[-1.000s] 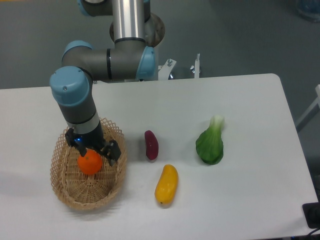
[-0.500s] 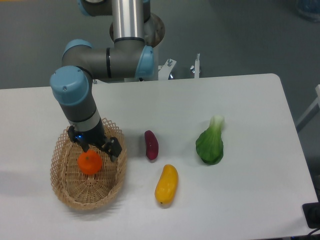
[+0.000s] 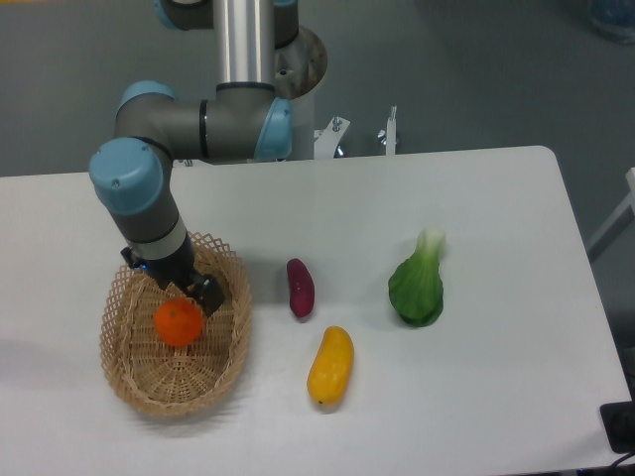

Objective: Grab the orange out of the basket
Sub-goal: 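Lift the gripped orange slightly within the basket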

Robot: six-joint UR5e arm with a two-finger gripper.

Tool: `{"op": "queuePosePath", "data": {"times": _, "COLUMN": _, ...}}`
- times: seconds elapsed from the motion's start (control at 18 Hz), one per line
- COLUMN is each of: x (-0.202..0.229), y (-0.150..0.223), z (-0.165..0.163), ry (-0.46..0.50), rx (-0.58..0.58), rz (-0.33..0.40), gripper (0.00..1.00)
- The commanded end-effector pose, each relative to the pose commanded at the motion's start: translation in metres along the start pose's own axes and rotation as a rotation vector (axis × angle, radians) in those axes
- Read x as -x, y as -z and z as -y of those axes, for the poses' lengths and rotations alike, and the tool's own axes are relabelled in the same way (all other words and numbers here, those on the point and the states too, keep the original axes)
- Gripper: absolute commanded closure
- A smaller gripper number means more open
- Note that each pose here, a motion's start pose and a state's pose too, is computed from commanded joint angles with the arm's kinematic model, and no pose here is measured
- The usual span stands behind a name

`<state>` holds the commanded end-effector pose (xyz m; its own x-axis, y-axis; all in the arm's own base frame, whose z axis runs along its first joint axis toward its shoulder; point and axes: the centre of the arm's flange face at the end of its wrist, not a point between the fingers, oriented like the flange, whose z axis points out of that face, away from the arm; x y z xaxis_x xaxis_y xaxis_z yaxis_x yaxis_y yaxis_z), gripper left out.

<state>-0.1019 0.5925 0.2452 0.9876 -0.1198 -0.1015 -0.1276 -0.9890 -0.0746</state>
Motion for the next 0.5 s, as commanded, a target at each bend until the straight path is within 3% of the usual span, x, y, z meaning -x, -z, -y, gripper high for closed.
{"op": "queuePosePath", "data": {"times": 0.5, "x": -0.005, "y": -0.03, "z": 0.002, "ry": 0.058, "rx": 0.039, "rz": -0.031, "gripper": 0.0}}
